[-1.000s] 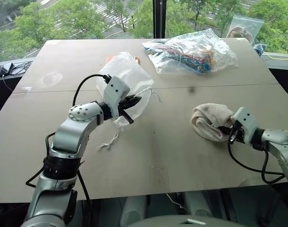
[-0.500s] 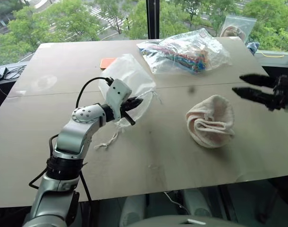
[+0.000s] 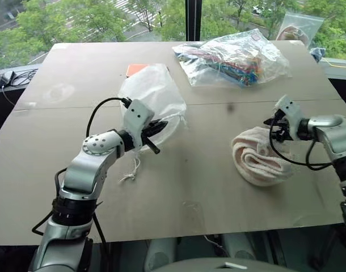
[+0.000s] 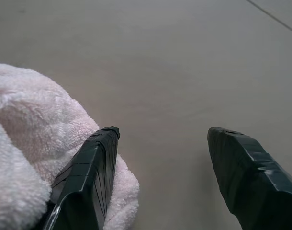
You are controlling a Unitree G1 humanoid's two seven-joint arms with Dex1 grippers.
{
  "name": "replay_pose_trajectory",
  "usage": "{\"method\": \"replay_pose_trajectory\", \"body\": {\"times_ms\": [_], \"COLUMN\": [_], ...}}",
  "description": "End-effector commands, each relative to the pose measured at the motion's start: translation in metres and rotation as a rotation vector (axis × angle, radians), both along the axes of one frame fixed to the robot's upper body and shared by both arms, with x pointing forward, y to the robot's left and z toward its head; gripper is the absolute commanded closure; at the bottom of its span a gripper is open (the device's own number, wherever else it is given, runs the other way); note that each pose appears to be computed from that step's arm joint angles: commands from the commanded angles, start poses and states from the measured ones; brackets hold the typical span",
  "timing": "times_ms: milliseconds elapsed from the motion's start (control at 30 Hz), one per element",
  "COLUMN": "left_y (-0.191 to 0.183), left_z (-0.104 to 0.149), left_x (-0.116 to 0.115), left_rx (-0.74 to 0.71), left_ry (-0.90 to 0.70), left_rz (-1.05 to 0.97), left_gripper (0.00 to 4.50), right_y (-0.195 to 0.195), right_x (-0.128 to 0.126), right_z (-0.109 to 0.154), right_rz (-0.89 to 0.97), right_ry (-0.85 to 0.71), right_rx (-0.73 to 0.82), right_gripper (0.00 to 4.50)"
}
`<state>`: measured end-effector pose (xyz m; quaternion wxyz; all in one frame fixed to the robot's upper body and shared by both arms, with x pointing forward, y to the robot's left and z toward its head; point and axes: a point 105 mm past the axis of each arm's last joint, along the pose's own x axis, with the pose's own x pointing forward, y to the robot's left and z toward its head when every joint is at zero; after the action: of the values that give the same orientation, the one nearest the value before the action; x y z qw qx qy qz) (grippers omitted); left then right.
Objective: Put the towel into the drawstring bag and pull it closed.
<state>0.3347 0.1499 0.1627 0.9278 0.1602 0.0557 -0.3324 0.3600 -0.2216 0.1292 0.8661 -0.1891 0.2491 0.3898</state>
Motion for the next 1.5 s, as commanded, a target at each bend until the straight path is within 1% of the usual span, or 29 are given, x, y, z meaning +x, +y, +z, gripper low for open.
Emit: {"method": "replay_pose_trajectory", "body": {"times_ms": [33, 100, 167, 200, 233, 267, 300, 333, 400, 433, 500, 533, 600, 667, 733, 1033, 1167, 1267, 1400, 1500], "left_y": [0.001, 0.002, 0.002, 0.002, 0.000, -0.001, -0.002, -0.003, -0.004, -0.004, -0.005, -0.005, -0.006, -0.007, -0.007, -0.004, -0.003, -0.003, -0.006, -0.008], "left_z": [0.013, 0.012, 0.012, 0.012, 0.012, 0.012, 0.012, 0.012, 0.012, 0.012, 0.012, 0.012, 0.012, 0.012, 0.012, 0.014, 0.013, 0.014, 0.014, 0.015], "left_x": [-0.002, 0.000, 0.001, 0.002, 0.002, 0.003, 0.003, 0.003, 0.003, 0.003, 0.002, 0.002, 0.001, 0.001, 0.001, 0.004, 0.004, 0.003, 0.002, 0.000], "left_rx": [0.001, 0.000, 0.000, 0.002, 0.002, 0.003, 0.004, 0.005, 0.007, 0.007, 0.007, 0.008, 0.007, 0.005, 0.003, 0.000, 0.000, 0.002, 0.003, 0.006], "left_ry": [-0.053, -0.050, -0.048, -0.048, -0.048, -0.048, -0.048, -0.048, -0.047, -0.048, -0.048, -0.048, -0.048, -0.048, -0.048, -0.051, -0.052, -0.056, -0.061, -0.067], "left_rz": [-0.003, -0.004, -0.004, -0.010, -0.016, -0.023, -0.028, -0.032, -0.038, -0.040, -0.043, -0.044, -0.046, -0.049, -0.050, -0.041, -0.037, -0.039, -0.044, -0.050], "left_gripper": [4.50, 4.50, 4.50, 4.50, 4.50, 4.50, 4.50, 4.50, 4.50, 4.50, 4.50, 4.50, 4.50, 4.50, 4.50, 4.50, 4.50, 4.50, 4.50, 4.50], "right_y": [-0.002, -0.002, 0.000, 0.001, -0.001, -0.002, -0.002, -0.003, -0.005, -0.012, -0.018, -0.016, -0.006, 0.002, 0.006, 0.013, 0.014, 0.009, 0.006, 0.006], "right_x": [-0.035, -0.048, -0.056, -0.058, -0.055, -0.057, -0.056, -0.056, -0.055, -0.048, -0.044, -0.048, -0.062, -0.075, -0.082, -0.086, -0.095, -0.102, -0.107, -0.109], "right_z": [0.019, 0.019, 0.019, 0.021, 0.022, 0.022, 0.022, 0.024, 0.027, 0.035, 0.044, 0.050, 0.052, 0.046, 0.039, -0.011, -0.030, -0.048, -0.065, -0.084], "right_rz": [0.076, 0.085, 0.090, 0.087, 0.049, 0.035, 0.013, -0.014, -0.048, -0.118, -0.165, -0.153, -0.064, 0.002, 0.035, 0.063, 0.093, 0.115, 0.154, 0.201], "right_ry": [0.023, 0.035, 0.051, 0.028, -0.007, -0.022, -0.037, -0.049, -0.069, -0.092, -0.109, -0.100, -0.047, 0.013, 0.058, 0.209, 0.294, 0.346, 0.397, 0.438], "right_rx": [0.033, 0.042, 0.051, 0.054, 0.060, 0.071, 0.092, 0.118, 0.149, 0.184, 0.236, 0.273, 0.293, 0.278, 0.268, 0.147, 0.106, 0.024, -0.043, -0.106], "right_gripper": [1.31, 1.31, 1.31, 1.31, 1.04, 0.89, 0.56, 0.09, 0.04, 0.04, 0.04, 0.04, 0.04, 0.04, 0.04, 0.04, 0.04, 0.04, 0.04, 0.04]}}
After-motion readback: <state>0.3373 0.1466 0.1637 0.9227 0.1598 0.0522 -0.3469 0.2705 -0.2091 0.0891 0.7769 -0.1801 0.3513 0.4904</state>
